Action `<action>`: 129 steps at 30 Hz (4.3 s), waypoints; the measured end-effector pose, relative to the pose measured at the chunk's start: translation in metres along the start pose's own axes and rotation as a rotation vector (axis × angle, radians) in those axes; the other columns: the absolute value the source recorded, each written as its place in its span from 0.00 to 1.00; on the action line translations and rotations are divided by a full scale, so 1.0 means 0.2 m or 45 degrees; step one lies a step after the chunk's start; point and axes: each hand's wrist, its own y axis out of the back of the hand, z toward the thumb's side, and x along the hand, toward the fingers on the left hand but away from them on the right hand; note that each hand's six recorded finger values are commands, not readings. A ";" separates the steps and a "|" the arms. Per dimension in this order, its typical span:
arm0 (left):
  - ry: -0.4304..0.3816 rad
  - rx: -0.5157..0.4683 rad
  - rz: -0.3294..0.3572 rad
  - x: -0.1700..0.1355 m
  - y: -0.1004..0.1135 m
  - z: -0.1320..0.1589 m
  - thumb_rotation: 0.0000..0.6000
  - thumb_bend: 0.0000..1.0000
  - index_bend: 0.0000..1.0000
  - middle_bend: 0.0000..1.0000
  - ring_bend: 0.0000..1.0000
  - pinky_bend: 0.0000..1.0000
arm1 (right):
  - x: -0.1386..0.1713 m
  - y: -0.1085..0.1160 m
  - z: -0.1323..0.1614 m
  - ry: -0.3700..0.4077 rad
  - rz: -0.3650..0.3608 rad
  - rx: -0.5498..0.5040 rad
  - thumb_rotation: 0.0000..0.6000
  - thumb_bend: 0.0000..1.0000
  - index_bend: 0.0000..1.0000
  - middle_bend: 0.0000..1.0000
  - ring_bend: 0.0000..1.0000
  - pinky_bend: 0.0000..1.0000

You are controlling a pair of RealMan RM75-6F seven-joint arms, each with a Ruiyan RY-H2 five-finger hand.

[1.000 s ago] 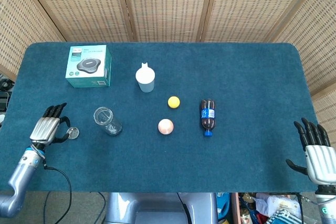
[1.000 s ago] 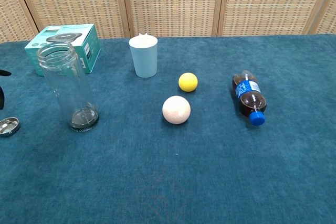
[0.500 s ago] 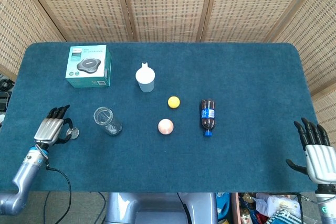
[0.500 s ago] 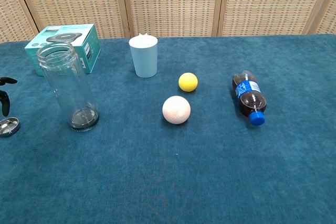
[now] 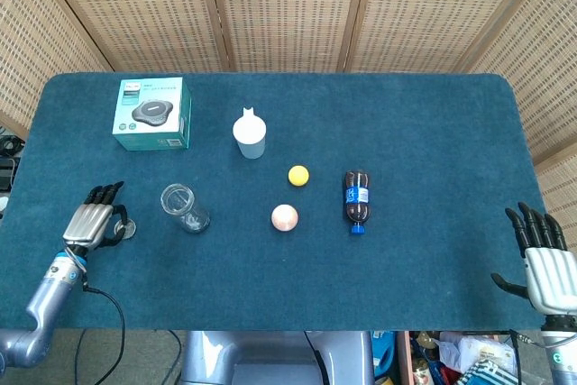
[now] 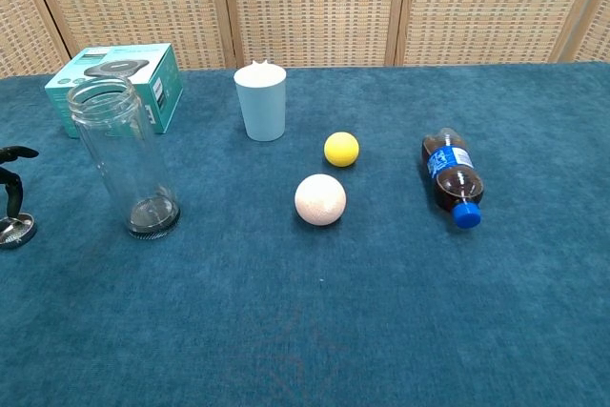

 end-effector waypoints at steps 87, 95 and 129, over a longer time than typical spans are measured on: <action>-0.397 0.040 0.285 -0.08 0.77 0.70 1.00 0.47 0.00 0.00 0.00 0.00 | -0.02 -0.02 -0.02 -0.032 0.026 -0.018 1.00 0.00 0.00 0.00 0.00 0.00; -0.413 -0.015 0.335 -0.11 0.82 0.69 1.00 0.36 0.00 0.00 0.00 0.00 | -0.02 -0.03 -0.02 -0.033 0.029 -0.015 1.00 0.00 0.00 0.00 0.00 0.00; -0.484 0.095 0.244 -0.28 0.68 0.63 1.00 0.83 0.40 0.00 0.00 0.00 | -0.02 -0.04 -0.02 -0.038 0.043 -0.016 1.00 0.00 0.00 0.00 0.00 0.00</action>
